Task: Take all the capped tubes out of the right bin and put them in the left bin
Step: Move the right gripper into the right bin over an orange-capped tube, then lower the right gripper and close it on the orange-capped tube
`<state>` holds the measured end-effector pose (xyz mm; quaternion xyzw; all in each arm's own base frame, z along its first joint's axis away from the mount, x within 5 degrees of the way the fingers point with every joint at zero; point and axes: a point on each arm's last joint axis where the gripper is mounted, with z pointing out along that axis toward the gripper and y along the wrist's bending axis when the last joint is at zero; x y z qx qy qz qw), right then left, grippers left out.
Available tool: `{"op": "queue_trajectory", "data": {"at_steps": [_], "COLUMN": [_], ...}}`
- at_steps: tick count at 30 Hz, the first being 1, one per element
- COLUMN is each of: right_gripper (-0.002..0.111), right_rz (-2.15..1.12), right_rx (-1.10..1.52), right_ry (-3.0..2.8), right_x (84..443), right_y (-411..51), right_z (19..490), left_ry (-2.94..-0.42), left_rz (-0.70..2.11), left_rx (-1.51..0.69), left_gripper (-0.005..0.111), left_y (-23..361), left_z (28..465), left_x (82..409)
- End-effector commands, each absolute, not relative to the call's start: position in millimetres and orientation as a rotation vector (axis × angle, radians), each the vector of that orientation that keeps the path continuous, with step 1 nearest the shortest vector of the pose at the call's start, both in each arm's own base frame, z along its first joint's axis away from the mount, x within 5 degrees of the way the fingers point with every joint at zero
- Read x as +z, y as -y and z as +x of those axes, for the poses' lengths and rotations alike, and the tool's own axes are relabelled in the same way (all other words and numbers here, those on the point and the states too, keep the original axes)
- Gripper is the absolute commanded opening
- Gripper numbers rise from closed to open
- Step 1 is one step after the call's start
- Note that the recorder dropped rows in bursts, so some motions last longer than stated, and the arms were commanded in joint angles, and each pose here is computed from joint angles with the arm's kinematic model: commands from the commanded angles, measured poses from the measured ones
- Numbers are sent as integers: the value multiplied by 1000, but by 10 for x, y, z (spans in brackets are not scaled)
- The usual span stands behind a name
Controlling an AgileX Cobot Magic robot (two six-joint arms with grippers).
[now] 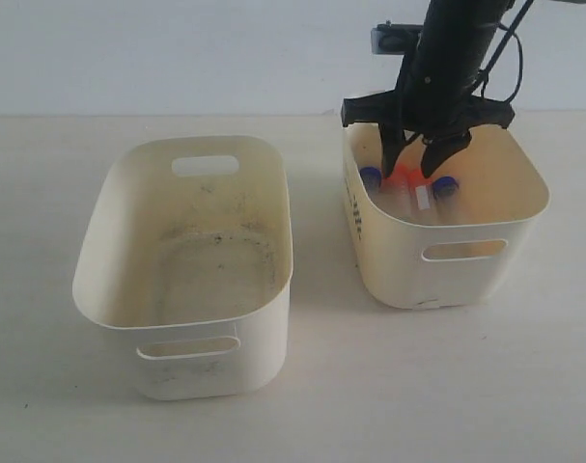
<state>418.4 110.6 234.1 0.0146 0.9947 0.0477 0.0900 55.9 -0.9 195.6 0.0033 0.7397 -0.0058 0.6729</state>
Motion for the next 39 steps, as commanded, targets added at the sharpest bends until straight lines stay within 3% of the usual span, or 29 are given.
{"op": "queue_trajectory", "data": {"at_steps": [1, 9, 15, 22, 39], "right_gripper": [47, 47, 32, 41, 41], "right_rz": [58, 143, 140, 149, 149], "right_rx": [142, 142, 161, 148, 134], "right_ry": [-2934, -2915, -2860, -2893, -2898], "right_x": [2255, 2135, 2116, 1891, 1493], "right_y": [-1088, -920, -933, -924, -939], "right_z": [4266, 4374, 4435, 4490, 4602], "left_ry": [-1655, -1655, -1655, -1655, -1655], "left_rz": [3, 3, 3, 3, 3], "left_rx": [-19, -19, -19, -19, -19], "left_gripper": [4, 4, 4, 4, 4], "left_y": [10, 10, 10, 10, 10], "left_z": [561, 561, 561, 561, 561], "left_x": [1976, 1976, 1976, 1976, 1976]}}
